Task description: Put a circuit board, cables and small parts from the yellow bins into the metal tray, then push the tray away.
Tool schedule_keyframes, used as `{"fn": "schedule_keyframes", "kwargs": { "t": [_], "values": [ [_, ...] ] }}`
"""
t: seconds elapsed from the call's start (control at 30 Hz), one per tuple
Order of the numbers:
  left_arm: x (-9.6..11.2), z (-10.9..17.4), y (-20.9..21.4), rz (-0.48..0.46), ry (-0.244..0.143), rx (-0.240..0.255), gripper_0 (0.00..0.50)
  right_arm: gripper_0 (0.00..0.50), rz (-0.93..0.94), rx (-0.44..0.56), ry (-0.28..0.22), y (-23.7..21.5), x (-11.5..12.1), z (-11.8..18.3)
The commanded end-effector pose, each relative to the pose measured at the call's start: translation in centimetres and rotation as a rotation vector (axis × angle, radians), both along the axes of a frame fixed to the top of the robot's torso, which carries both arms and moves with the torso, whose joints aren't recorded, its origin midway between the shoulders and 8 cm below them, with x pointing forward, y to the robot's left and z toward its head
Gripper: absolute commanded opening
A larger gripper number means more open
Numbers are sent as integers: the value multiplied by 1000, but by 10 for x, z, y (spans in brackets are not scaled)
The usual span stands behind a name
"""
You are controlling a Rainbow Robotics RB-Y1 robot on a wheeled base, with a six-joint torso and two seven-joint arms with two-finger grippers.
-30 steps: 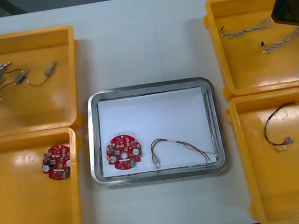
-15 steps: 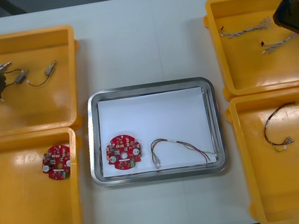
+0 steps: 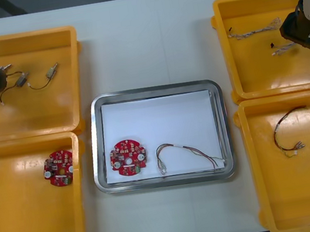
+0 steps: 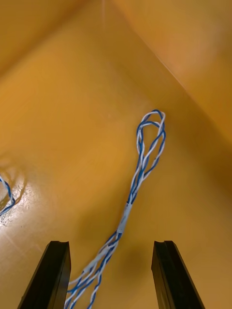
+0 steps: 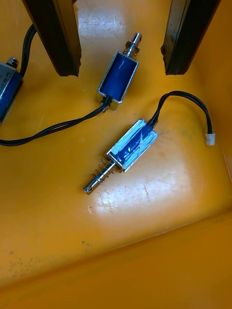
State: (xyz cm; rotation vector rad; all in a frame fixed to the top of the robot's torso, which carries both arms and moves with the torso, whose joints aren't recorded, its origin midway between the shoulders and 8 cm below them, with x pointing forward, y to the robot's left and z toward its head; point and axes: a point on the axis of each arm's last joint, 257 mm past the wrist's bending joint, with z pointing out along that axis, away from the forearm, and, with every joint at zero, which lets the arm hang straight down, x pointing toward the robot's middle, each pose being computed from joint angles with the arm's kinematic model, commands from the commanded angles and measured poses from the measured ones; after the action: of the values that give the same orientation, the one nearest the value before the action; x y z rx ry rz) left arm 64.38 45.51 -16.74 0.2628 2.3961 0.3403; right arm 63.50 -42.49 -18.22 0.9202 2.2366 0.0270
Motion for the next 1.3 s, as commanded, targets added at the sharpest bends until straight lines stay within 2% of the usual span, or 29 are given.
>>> {"fn": "schedule_keyframes", "kwargs": {
  "t": [0.03, 0.17, 0.3, 0.37, 0.4, 0.43, 0.5, 0.7, 0.87, 0.97, 1.07, 1.3],
  "values": [
    [19, 38, -11, -93, -53, 77, 500, 489, -10, 70, -68, 23, 18, 21],
    [20, 41, -10, -89, -57, 74, 500, 489, -8, 83, -51, 27, 17, 13],
    [21, 42, -7, -71, -50, 51, 500, 488, -5, 86, -37, 30, 15, 6],
    [22, 43, -7, -68, -51, 46, 500, 393, -6, 89, -28, 30, 14, 2],
    [23, 43, -6, -68, -50, 50, 500, 312, -5, 90, -29, 30, 14, 3],
    [23, 43, -6, -67, -49, 49, 500, 199, -4, 89, -27, 30, 14, 2],
    [23, 44, -6, -66, -51, 51, 500, 8, 0, 92, -25, 32, 14, 1],
    [23, 45, -6, -59, -43, 40, 500, 0, 11, 91, -29, 31, 15, 6],
    [25, 42, -11, -60, -36, 32, 500, 0, 40, 69, -21, 35, 15, 32],
    [25, 41, -12, -61, -35, 34, 500, 0, 57, 73, 4, 42, 10, 43],
    [25, 36, -15, -61, -26, 30, 500, 0, 64, 93, 56, 51, -4, 47],
    [27, 33, -22, -67, -31, 23, 500, 0, 80, 143, 149, 67, -25, 36]
  ]
}}
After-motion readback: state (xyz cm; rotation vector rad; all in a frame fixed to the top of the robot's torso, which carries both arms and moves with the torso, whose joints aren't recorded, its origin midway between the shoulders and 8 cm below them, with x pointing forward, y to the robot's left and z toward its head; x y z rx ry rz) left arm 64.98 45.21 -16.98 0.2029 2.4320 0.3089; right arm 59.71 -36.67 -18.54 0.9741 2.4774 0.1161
